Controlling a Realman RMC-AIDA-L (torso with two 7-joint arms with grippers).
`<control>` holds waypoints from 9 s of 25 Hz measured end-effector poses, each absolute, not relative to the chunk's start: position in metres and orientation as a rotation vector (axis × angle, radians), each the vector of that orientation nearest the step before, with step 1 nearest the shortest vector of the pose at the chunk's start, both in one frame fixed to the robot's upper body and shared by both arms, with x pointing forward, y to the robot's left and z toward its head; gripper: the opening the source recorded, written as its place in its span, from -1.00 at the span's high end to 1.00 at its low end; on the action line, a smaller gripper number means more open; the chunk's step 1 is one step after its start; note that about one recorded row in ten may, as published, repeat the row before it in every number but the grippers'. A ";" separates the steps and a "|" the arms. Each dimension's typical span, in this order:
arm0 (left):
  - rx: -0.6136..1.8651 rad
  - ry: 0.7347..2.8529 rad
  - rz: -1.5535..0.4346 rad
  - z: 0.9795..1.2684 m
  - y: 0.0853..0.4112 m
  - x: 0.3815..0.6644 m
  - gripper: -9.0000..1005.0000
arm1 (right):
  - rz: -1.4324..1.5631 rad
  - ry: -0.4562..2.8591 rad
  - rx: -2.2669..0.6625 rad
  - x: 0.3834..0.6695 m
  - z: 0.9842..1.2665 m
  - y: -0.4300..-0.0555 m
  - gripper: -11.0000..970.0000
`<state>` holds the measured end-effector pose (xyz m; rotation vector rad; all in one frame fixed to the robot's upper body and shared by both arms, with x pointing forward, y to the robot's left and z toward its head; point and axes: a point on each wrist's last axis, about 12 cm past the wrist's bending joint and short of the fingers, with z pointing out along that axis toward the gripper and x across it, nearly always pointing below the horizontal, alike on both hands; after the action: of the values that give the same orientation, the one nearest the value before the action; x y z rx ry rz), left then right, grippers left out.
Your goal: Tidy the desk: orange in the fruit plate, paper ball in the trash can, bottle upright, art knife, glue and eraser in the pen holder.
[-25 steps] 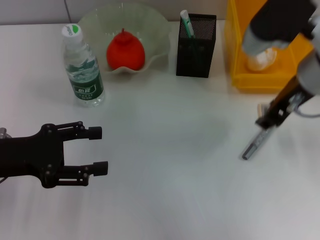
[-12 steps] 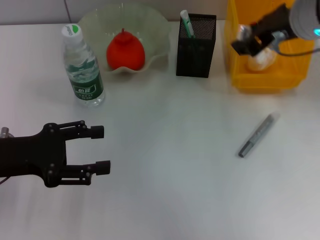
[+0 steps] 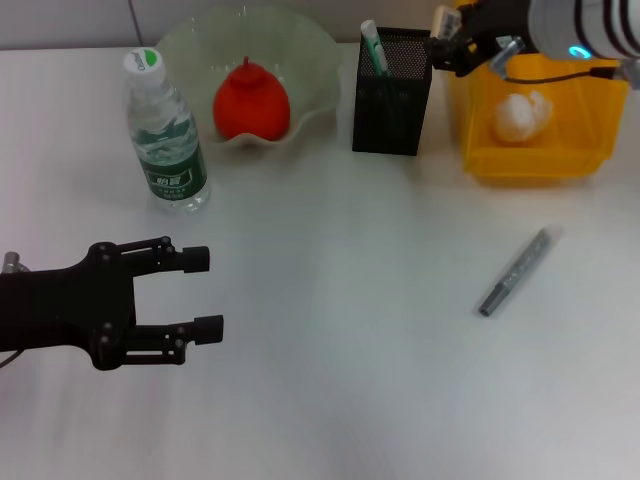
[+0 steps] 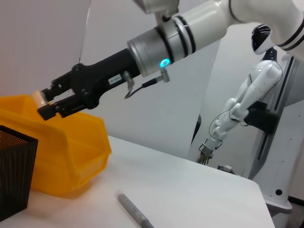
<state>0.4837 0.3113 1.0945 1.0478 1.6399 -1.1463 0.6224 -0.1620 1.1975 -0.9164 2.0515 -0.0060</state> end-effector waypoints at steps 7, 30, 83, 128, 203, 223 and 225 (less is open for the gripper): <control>1.046 1.636 -1.141 1.095 0.311 0.485 -0.63 | -0.017 2.018 -0.942 0.632 1.184 -0.152 -0.19; 1.097 1.625 -1.085 1.101 0.311 0.492 -0.63 | 0.187 2.259 -0.901 0.548 1.219 -0.194 -0.68; 1.235 1.634 -0.986 1.107 0.302 0.511 -0.63 | 0.102 2.851 -0.588 0.595 1.132 -0.205 -0.68; 1.213 1.621 -1.027 1.104 0.301 0.503 -0.63 | 0.093 2.869 -0.656 0.590 1.129 -0.201 0.71; 1.097 1.624 -1.086 1.098 0.298 0.499 -0.63 | 0.578 2.010 -0.649 0.558 1.172 -0.230 -0.35; 1.097 1.613 -1.240 1.107 0.314 0.488 -0.63 | 1.002 1.649 -1.035 0.476 1.105 -0.298 -0.39; 1.099 1.623 -1.239 1.108 0.315 0.490 -0.63 | 1.000 1.653 -1.066 0.476 1.103 -0.296 -0.40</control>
<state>0.4897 0.3149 1.1077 1.0992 1.6229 -1.2385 0.4764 -0.2955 1.1028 -1.0661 1.6535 0.9998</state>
